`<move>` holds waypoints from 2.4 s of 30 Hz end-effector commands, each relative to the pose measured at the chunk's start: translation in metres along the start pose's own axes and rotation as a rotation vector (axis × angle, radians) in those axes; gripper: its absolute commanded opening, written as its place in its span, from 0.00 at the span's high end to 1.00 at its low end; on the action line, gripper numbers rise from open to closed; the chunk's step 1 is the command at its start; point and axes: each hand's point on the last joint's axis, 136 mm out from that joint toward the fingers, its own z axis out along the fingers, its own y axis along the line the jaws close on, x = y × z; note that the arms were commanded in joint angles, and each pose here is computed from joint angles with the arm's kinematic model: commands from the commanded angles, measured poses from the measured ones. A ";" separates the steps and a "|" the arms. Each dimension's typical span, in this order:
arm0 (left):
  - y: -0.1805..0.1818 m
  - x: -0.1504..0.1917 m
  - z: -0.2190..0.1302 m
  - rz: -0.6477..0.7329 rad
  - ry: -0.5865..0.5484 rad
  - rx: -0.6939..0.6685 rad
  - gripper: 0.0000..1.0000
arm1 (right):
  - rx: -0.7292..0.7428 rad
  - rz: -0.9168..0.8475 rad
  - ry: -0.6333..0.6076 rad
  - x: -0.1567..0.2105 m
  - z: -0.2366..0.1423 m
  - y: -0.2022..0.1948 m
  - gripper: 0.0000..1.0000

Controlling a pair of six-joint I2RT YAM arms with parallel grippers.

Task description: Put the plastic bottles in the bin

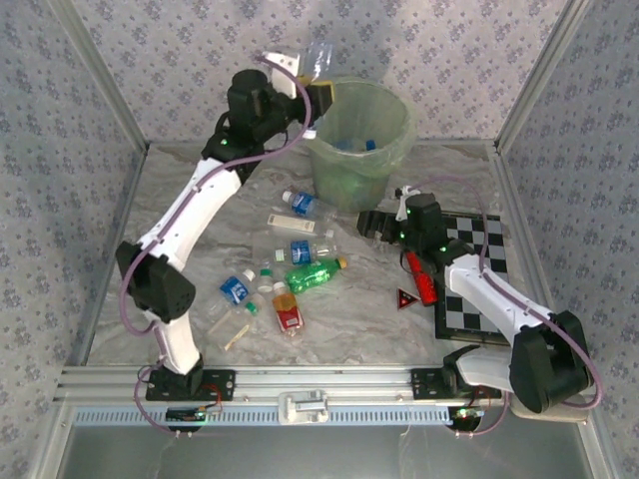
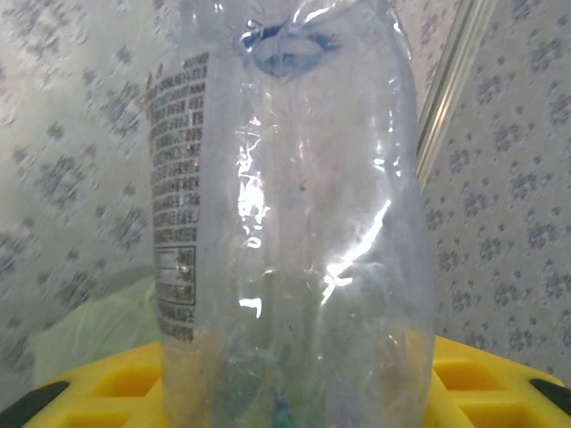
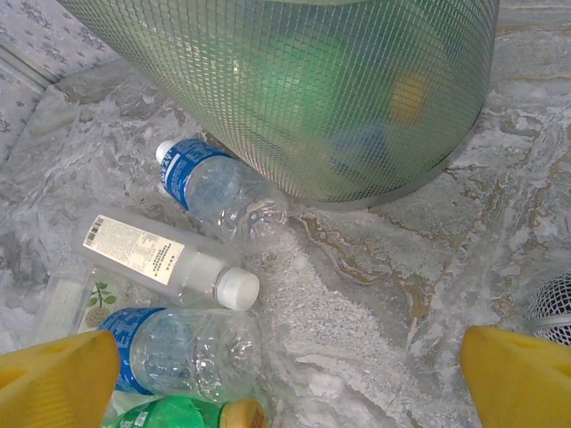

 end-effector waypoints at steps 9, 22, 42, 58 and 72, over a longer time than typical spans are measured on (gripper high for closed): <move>-0.021 0.042 0.083 -0.001 0.101 0.127 0.52 | -0.040 0.017 -0.023 -0.002 -0.010 0.006 0.00; -0.016 0.126 0.115 0.010 0.241 0.110 0.48 | -0.036 0.018 -0.020 0.001 -0.011 0.005 0.00; -0.057 0.058 0.073 0.061 0.193 0.151 0.00 | -0.061 0.016 -0.013 0.004 -0.009 0.015 0.00; -0.040 0.053 -0.002 0.103 0.139 0.016 0.00 | -0.173 -0.086 0.150 0.062 0.005 0.085 0.00; 0.093 0.147 -0.148 -0.063 0.181 -0.509 0.00 | -0.211 -0.256 0.470 0.172 0.029 0.161 0.00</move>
